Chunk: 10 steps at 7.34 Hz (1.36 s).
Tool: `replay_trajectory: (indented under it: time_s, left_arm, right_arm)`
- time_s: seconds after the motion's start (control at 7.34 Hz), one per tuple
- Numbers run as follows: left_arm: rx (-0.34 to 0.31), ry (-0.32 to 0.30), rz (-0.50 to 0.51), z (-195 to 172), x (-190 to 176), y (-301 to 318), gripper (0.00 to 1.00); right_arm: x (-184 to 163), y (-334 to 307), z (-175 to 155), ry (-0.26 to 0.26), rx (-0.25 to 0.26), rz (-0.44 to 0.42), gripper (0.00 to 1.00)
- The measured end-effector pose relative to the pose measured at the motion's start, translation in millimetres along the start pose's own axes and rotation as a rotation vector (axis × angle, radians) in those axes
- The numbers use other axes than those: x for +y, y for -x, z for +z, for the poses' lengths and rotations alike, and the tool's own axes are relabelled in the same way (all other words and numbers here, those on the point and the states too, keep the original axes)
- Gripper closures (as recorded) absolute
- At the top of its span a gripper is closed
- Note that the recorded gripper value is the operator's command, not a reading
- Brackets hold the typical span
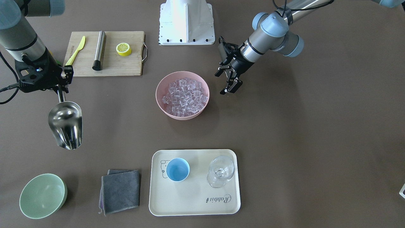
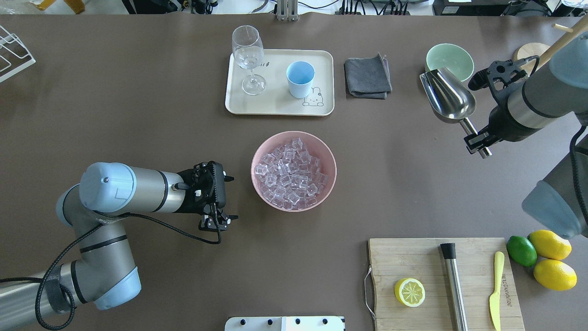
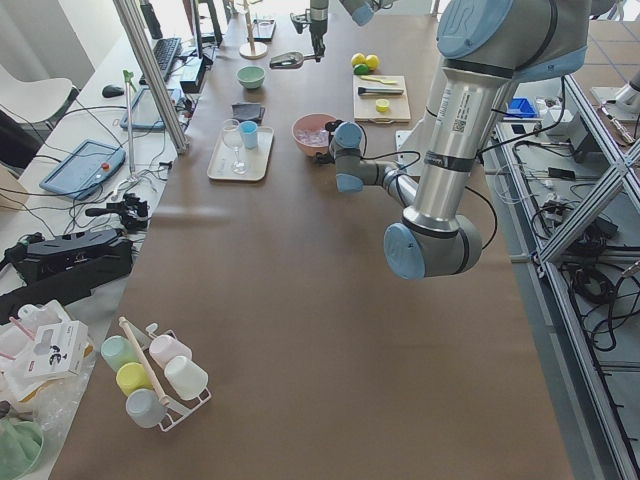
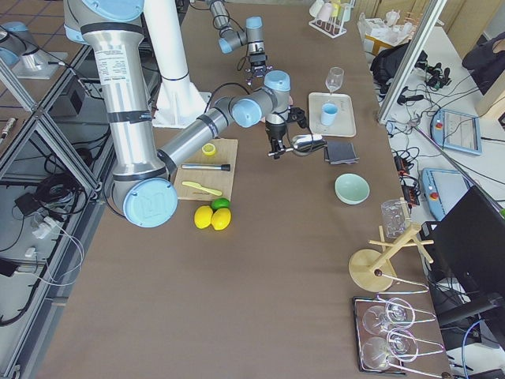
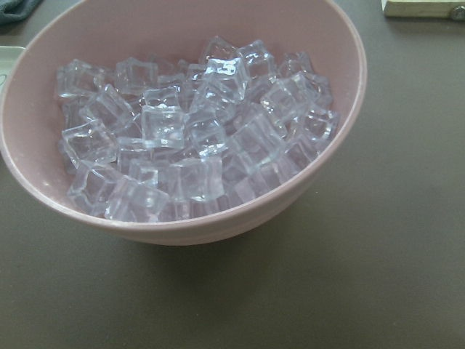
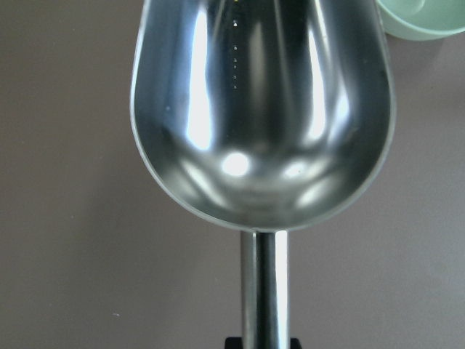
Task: Put ice in cup with scoop
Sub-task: 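Carry the scoop with the right gripper over the pink bowl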
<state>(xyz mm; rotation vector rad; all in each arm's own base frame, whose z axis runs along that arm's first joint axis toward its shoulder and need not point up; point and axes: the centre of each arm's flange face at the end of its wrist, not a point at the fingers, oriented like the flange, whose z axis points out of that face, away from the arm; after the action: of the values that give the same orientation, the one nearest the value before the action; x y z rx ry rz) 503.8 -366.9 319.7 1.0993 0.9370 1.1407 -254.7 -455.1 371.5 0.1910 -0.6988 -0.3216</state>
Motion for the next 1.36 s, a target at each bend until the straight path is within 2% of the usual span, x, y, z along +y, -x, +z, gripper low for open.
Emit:
replay_trajectory:
  time_s: [0.27, 0.41, 0.54, 0.68, 1.09, 1.23, 1.36]
  left_arm:
    - [-0.001, -0.020, 0.006, 4.9, 1.9, 0.7, 0.02]
    - [-0.006, -0.034, 0.009, 10.0, 2.9, 2.8, 0.02]
    - [-0.027, -0.045, 0.011, 12.4, 2.6, 5.7, 0.02]
    - [-0.044, -0.053, 0.012, 12.9, 1.2, 8.2, 0.02]
    - [-0.067, -0.058, 0.011, 13.9, -0.5, 12.8, 0.02]
    - [-0.072, -0.059, 0.011, 13.9, -1.2, 13.9, 0.02]
    - [-0.074, -0.062, 0.011, 13.8, -1.3, 14.3, 0.02]
  right_arm:
    - [-9.1, -6.4, -11.2, 0.013, -0.005, -0.119, 1.00]
    - [-13.8, -6.2, -7.7, 0.057, -0.008, -0.221, 1.00]
    - [-11.7, -7.5, -2.9, 0.119, -0.054, -0.356, 1.00]
    - [-9.2, -12.4, -0.8, 0.165, -0.077, -0.425, 1.00]
    - [3.8, -21.7, -19.1, 0.337, -0.073, -0.500, 1.00]
    - [-1.1, -11.6, -35.9, 0.390, -0.044, -0.492, 1.00]
    - [-14.1, 17.0, -60.3, 0.441, 0.012, -0.508, 1.00]
